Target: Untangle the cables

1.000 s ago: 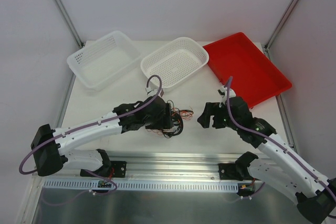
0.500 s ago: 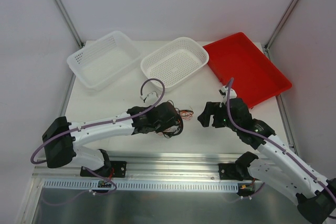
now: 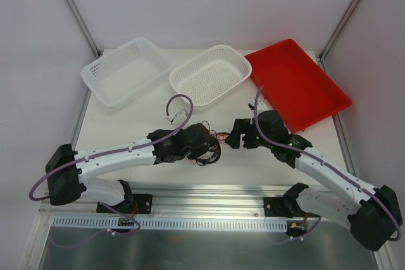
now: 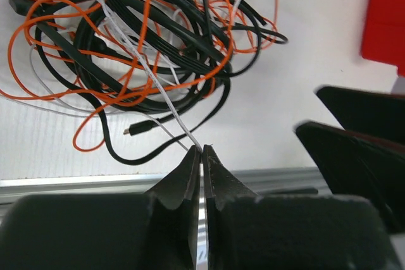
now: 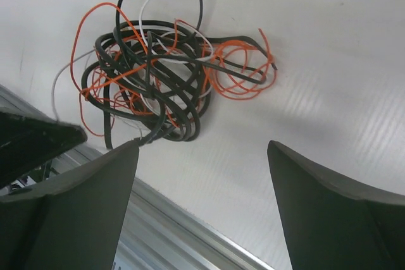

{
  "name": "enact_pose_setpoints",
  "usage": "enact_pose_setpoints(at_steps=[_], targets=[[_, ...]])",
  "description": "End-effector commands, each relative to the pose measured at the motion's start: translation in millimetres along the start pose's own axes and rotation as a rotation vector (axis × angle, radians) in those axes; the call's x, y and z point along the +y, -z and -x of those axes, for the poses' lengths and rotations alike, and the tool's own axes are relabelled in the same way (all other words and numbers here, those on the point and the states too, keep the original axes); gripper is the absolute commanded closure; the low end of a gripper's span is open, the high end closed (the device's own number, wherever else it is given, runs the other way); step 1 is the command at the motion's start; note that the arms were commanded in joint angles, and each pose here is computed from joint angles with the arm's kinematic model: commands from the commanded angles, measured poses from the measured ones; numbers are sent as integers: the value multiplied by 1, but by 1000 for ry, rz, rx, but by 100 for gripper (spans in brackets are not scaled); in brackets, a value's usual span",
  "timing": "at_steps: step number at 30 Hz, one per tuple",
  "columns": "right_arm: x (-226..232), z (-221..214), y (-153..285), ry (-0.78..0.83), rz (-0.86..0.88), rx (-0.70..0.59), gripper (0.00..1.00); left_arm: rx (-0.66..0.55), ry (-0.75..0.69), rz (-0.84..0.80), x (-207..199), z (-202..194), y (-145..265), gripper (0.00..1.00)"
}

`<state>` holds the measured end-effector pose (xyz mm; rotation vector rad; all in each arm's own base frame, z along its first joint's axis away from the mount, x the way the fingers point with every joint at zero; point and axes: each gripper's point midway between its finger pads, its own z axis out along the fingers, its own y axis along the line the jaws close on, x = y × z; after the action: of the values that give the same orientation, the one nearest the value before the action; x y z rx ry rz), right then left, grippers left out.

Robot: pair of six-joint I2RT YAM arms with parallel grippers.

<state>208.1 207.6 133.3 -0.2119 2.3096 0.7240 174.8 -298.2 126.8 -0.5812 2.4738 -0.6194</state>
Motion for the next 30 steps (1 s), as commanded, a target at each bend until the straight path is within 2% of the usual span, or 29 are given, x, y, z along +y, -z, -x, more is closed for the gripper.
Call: enact_pose_setpoints(at_steps=[1,10,13,14,16,17,20,22,26,30], targets=[[37,21,-14,-20,158,-32,12,26,-64,-87,-11,2,24,100],[67,10,-62,-24,263,44,15,61,-273,-192,-33,5,51,100],[64,-2,-83,-44,250,100,30,50,-333,-224,-42,10,60,100],[57,-10,-90,-52,221,121,43,33,-369,-233,-43,15,63,100],[51,-13,-92,-64,195,122,56,6,-401,-252,-49,24,73,100],[41,-18,-93,-66,157,125,69,-1,-432,-239,-43,29,78,100],[21,-19,-85,-49,75,106,87,-33,-392,-216,-38,60,97,100],[5,-16,-77,-33,15,99,96,-57,-364,-230,-37,81,109,100],[-27,-11,-64,-46,-102,78,99,-125,-363,-282,-47,121,142,100],[-46,-11,-49,-50,-178,74,99,-158,-401,-304,-54,144,168,100]])
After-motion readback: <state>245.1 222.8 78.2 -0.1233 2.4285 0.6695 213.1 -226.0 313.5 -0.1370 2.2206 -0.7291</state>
